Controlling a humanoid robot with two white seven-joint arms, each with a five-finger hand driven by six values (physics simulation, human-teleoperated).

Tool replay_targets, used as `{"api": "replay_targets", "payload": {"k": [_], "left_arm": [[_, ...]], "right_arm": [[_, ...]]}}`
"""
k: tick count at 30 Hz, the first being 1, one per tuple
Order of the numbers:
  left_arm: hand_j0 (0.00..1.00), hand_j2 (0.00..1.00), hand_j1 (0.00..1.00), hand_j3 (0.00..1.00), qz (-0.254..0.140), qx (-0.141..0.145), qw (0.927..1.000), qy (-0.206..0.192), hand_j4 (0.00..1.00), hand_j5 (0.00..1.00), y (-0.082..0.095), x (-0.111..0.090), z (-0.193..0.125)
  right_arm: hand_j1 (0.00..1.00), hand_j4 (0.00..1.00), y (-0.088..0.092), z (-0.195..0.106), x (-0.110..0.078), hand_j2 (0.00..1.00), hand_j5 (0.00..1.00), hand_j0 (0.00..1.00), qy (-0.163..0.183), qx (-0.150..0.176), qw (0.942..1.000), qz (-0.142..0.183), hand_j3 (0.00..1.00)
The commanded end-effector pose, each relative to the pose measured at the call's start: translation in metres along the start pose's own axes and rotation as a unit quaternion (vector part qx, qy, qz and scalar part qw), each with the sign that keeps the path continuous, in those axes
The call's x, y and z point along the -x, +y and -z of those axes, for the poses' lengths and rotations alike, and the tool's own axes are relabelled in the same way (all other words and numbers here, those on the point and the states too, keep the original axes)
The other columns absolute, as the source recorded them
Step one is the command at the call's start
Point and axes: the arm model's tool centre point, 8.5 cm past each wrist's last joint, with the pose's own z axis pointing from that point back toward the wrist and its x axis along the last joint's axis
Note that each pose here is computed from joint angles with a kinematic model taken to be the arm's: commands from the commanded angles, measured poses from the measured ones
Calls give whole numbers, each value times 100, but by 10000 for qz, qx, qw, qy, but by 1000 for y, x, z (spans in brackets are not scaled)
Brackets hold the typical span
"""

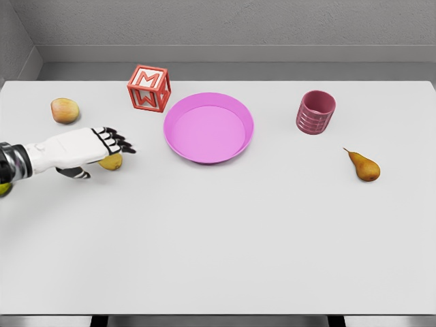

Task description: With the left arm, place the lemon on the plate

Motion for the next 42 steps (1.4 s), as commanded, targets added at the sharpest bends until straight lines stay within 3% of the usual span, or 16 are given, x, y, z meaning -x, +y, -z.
{"api": "replay_targets", "payload": {"k": [1, 6, 14, 17, 29, 33, 36, 42], "left_arm": [[83, 83, 83, 83, 2, 26, 10000, 23, 83, 83, -1, 1, -1], [81, 81, 81, 81, 22, -29, 10000, 34, 81, 81, 5, 3, -1], [83, 83, 83, 83, -73, 112, 9999, 81, 83, 83, -6, 7, 3], [84, 84, 84, 84, -57, 36, 9999, 87, 84, 84, 0, 9, 7], [84, 84, 84, 84, -81, 128, 9999, 68, 84, 84, -6, 8, 12], [82, 82, 82, 82, -23, 181, 9998, 70, 82, 82, -8, 7, 13], [73, 73, 73, 73, 54, 226, 9997, 84, 73, 73, -8, 8, 13], [73, 73, 73, 73, 60, 241, 9996, 105, 73, 73, -8, 9, 13]], "right_arm": [[100, 100, 0, 0, 0, 100, 100, 100, 1, -2, 10000, -4, 100], [100, 100, 0, 0, 0, 100, 100, 100, 1, -1, 10000, 4, 100], [100, 100, 0, 0, 0, 100, 100, 100, 0, -2, 10000, 4, 100], [100, 100, 0, 0, 0, 100, 100, 100, 1, -2, 10000, -4, 100], [100, 100, 0, 0, 0, 100, 100, 100, 1, -1, 10000, 4, 100], [100, 100, 0, 0, 0, 100, 100, 100, 1, -2, 10000, -4, 100], [100, 100, 0, 0, 0, 100, 100, 100, 1, -1, 10000, 11, 100], [100, 100, 0, 0, 0, 100, 100, 100, 1, -1, 10000, 4, 100]]}}
